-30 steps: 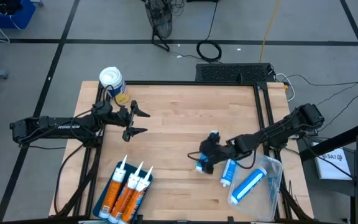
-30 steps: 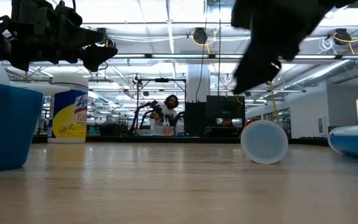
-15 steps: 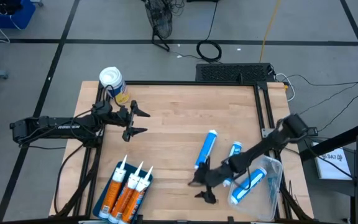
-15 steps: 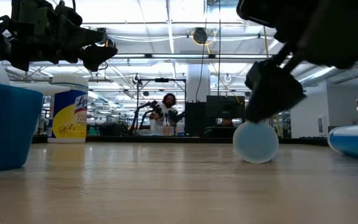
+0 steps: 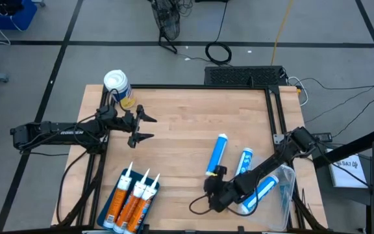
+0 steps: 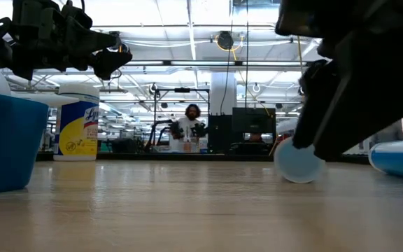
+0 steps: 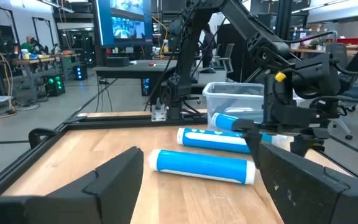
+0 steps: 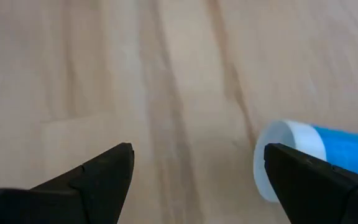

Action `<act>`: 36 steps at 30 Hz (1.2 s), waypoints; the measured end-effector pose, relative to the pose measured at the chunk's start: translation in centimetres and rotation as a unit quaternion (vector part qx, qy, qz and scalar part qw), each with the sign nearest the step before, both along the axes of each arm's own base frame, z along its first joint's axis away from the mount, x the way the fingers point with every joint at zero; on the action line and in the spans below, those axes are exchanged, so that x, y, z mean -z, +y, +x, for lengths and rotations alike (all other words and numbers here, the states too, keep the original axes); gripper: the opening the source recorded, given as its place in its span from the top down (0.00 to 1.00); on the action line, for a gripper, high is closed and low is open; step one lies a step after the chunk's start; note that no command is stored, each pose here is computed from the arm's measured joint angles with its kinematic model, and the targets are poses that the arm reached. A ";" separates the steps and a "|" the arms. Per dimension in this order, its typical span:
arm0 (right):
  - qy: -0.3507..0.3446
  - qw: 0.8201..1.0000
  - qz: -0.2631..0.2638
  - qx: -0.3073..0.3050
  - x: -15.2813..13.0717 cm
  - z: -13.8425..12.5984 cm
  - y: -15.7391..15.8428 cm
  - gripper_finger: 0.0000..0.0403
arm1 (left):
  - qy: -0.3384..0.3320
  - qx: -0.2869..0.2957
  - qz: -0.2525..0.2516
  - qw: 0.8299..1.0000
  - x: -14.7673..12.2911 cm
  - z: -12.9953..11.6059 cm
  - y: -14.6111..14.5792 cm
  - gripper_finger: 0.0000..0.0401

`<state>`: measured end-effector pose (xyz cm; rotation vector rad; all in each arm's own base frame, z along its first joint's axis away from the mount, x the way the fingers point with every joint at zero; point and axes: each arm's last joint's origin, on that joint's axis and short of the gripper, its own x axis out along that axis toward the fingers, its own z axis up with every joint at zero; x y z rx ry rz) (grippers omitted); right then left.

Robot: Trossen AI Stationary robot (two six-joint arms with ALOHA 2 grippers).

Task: Pick & place silicon tubes, Sealant and Lysol wipes
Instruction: Put the left blue sealant into the transparent bin

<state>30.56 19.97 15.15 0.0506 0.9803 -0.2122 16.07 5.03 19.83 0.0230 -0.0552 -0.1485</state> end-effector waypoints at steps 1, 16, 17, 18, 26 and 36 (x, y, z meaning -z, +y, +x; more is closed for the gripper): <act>0.006 1.000 -0.004 0.009 0.0 -0.2 -0.1 0.16 | 0.000 0.000 0.000 1.000 0.0 0.0 0.0 0.23; 0.150 0.967 -0.123 0.163 0.5 -3.1 -4.3 0.16 | 0.002 0.000 -0.001 1.000 0.0 0.0 0.0 0.23; 0.153 0.964 -0.136 0.171 0.5 -3.2 -4.7 0.16 | 0.002 0.000 -0.001 1.000 0.0 0.0 0.0 0.23; 0.155 0.960 -0.146 0.182 0.4 -3.3 -5.0 0.16 | 0.002 0.000 -0.001 1.000 0.0 0.0 0.0 0.23; 0.181 0.941 -0.180 0.221 -0.1 -3.9 -6.4 0.16 | 0.002 0.000 -0.001 1.000 0.0 0.0 0.0 0.23; 0.117 0.957 -0.117 0.238 -4.8 -5.1 -6.9 0.16 | 0.002 0.000 -0.001 1.000 0.0 0.0 0.0 0.23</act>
